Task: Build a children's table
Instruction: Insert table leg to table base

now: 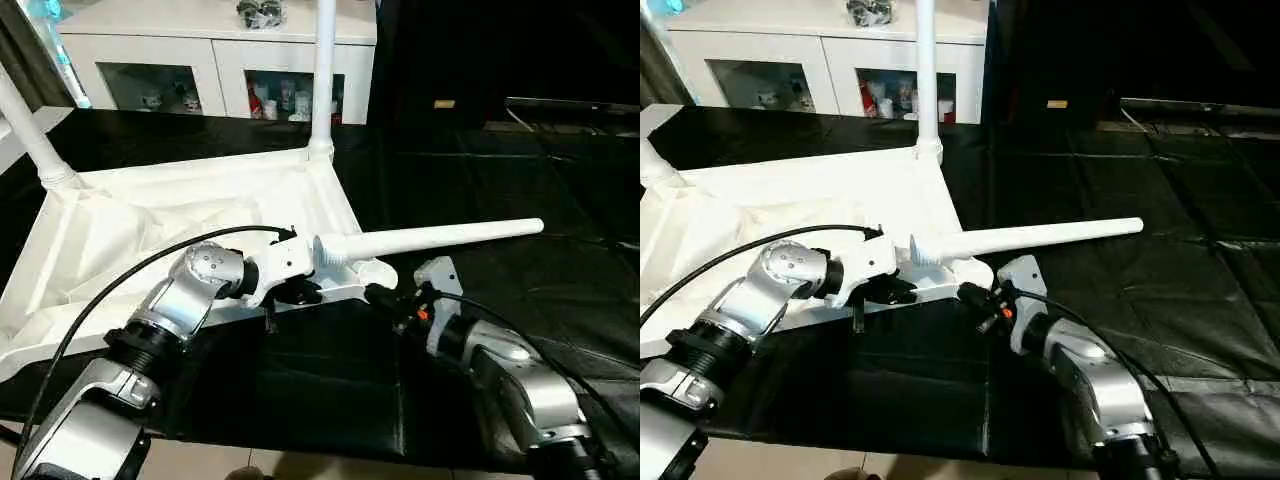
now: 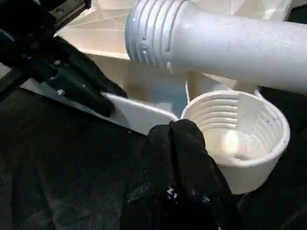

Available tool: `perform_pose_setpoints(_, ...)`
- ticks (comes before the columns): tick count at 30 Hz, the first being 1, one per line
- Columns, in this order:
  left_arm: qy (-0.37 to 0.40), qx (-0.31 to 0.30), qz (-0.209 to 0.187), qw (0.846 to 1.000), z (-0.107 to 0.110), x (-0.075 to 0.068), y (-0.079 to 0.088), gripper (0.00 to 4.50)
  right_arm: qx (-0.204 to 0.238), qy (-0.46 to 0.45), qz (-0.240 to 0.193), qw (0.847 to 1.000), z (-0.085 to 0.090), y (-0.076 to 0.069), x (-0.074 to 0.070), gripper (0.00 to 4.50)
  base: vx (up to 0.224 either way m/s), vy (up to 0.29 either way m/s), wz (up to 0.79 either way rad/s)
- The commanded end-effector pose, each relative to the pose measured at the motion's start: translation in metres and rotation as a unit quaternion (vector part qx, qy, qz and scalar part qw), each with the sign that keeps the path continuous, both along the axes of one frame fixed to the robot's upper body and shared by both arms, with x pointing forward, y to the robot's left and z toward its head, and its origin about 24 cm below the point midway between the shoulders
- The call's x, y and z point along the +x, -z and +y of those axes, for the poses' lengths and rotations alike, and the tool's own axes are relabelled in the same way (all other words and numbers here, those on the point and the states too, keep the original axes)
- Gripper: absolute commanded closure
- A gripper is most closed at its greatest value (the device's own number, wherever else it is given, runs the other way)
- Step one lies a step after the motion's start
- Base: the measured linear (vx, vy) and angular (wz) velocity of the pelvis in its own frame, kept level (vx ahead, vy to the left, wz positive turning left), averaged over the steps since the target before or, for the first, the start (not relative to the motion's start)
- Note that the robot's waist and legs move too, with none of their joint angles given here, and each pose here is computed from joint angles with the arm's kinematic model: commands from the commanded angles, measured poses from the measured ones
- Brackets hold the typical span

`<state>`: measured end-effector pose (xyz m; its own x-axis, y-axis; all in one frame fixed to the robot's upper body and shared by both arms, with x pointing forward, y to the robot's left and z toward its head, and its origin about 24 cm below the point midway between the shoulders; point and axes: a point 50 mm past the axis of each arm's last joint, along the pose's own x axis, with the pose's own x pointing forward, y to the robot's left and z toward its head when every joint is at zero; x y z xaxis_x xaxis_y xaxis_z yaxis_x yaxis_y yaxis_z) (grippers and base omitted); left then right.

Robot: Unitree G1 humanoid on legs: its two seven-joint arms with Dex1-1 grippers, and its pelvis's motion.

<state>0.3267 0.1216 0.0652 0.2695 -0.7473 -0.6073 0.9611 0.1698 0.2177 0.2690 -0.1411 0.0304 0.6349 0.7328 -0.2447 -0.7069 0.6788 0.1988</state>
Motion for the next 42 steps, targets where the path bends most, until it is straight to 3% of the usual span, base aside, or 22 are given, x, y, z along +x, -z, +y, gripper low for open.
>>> perform_pose_setpoints(1,-0.002,0.009,-0.031,0.999,0.005,0.003,-0.003,4.50,0.001,-0.002,-0.009,1.000,-0.005,-0.005,-0.001,4.47,0.000,0.000,0.00)
perform_pose_setpoints(4,0.001,-0.007,-0.026,1.000,0.004,0.004,-0.007,4.50,0.018,-0.012,-0.009,1.000,-0.006,-0.010,-0.001,4.47,0.000,0.000,0.00)
perform_pose_setpoints(5,0.002,-0.019,-0.013,1.000,0.004,0.004,-0.011,4.06,0.025,-0.012,-0.011,1.000,-0.008,-0.013,0.000,4.50,0.000,0.000,0.00)
perform_pose_setpoints(8,0.006,-0.047,-0.005,0.999,0.004,0.005,-0.020,3.95,0.031,-0.015,-0.012,0.999,-0.009,-0.018,0.001,4.21,0.000,0.000,0.00)
perform_pose_setpoints(11,0.022,-0.064,0.014,0.998,0.011,0.004,-0.028,3.52,0.011,-0.049,-0.010,0.999,-0.010,-0.019,-0.002,3.95,0.000,0.000,0.00)
perform_pose_setpoints(17,0.012,-0.045,0.031,0.998,0.031,0.008,-0.034,3.08,0.026,-0.068,0.013,0.997,-0.014,-0.024,-0.008,3.43,0.000,0.000,0.00)
perform_pose_setpoints(21,-0.001,-0.044,0.028,0.999,0.036,0.013,-0.039,2.72,0.038,-0.058,0.029,0.997,-0.016,-0.025,-0.010,3.10,0.000,0.000,0.00)
perform_pose_setpoints(25,-0.044,-0.059,-0.002,0.997,0.038,0.026,-0.050,2.56,0.049,-0.022,0.039,0.998,-0.021,-0.028,-0.008,2.77,0.000,0.000,0.00)
perform_pose_setpoints(27,-0.082,-0.087,-0.026,0.992,0.033,0.037,-0.058,2.39,0.018,-0.014,0.011,1.000,-0.025,-0.033,-0.008,2.66,0.000,0.000,0.00)
perform_pose_setpoints(30,-0.108,-0.130,-0.043,0.985,0.022,0.047,-0.069,2.24,0.018,-0.016,-0.023,0.999,-0.030,-0.037,-0.009,2.36,0.000,0.000,0.00)
perform_pose_setpoints(35,-0.101,-0.163,-0.045,0.980,0.003,0.053,-0.079,1.82,0.012,0.035,-0.031,0.999,-0.039,-0.037,-0.009,1.92,0.000,0.000,0.00)
perform_pose_setpoints(39,-0.071,-0.168,-0.027,0.983,-0.021,0.054,-0.079,1.44,0.011,0.049,-0.034,0.998,-0.042,-0.039,-0.010,1.57,0.000,0.000,0.00)
perform_pose_setpoints(42,-0.034,-0.150,0.012,0.988,-0.046,0.051,-0.069,1.33,-0.032,0.064,-0.030,0.997,-0.047,-0.035,-0.014,1.44,0.000,0.000,0.00)
